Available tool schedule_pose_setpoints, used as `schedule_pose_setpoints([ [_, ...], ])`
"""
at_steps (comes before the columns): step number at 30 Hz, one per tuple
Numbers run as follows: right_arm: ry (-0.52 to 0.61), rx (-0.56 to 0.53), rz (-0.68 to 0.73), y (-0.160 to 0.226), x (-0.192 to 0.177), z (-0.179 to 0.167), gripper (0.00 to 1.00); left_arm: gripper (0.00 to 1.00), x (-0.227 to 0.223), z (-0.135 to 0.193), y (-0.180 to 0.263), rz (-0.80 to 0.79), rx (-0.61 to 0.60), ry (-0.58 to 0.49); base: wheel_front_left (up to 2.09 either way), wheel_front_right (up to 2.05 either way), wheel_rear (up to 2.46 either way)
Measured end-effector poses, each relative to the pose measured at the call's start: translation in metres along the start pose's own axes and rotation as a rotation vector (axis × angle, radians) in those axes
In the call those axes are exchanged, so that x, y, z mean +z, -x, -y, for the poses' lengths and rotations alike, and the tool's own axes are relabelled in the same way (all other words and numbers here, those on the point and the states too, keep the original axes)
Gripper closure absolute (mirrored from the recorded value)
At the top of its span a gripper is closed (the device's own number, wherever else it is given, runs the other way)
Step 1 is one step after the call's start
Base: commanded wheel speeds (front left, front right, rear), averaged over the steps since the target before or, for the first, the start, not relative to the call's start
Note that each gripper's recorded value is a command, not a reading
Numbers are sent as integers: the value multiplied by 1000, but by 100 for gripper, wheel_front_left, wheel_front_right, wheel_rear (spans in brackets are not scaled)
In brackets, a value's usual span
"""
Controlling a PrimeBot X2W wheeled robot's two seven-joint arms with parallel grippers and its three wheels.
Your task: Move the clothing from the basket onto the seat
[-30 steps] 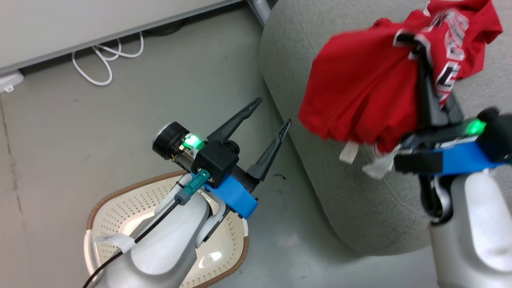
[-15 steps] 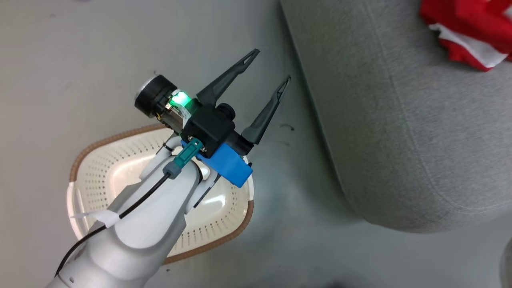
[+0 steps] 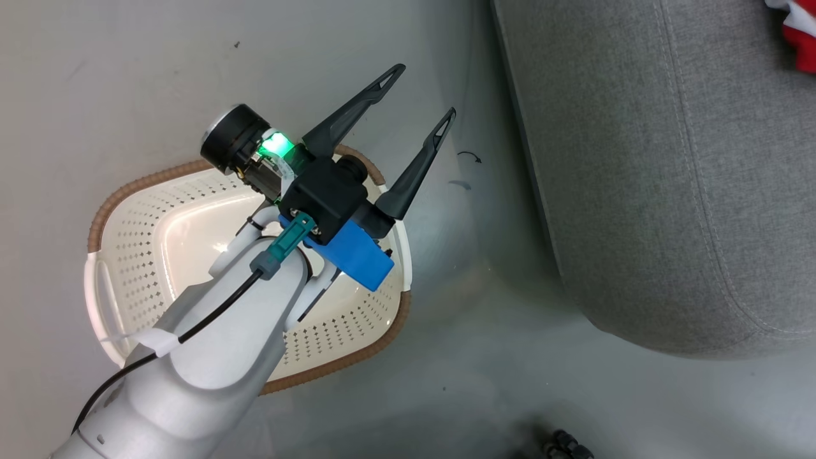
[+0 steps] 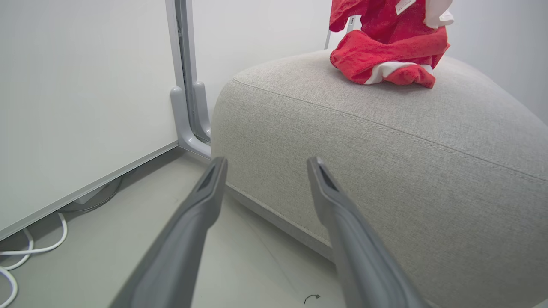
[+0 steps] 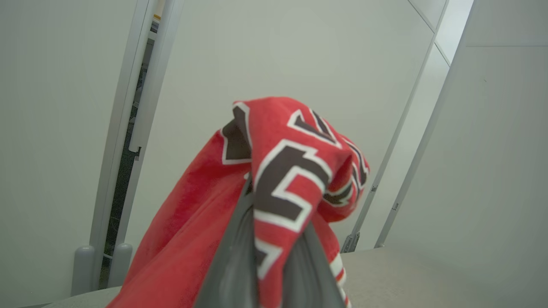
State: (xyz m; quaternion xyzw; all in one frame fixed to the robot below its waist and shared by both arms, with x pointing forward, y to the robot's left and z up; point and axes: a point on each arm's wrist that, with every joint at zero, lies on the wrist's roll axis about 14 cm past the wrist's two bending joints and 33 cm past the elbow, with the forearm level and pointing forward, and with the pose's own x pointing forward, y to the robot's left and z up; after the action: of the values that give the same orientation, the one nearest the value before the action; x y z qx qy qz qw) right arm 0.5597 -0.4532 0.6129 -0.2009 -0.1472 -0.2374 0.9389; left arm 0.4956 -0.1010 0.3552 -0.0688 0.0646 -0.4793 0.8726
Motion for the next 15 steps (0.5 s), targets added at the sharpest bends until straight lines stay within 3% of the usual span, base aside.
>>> schedule_pose_setpoints([
  [9,-36,5,-325,51,-109,-19,100,0,-8,-4,2,-12,3,5,0,0,0],
  [15,-57,34,-442,77,-144,-38,100,0,-8,-10,4,-14,18,-2,0,0,0],
])
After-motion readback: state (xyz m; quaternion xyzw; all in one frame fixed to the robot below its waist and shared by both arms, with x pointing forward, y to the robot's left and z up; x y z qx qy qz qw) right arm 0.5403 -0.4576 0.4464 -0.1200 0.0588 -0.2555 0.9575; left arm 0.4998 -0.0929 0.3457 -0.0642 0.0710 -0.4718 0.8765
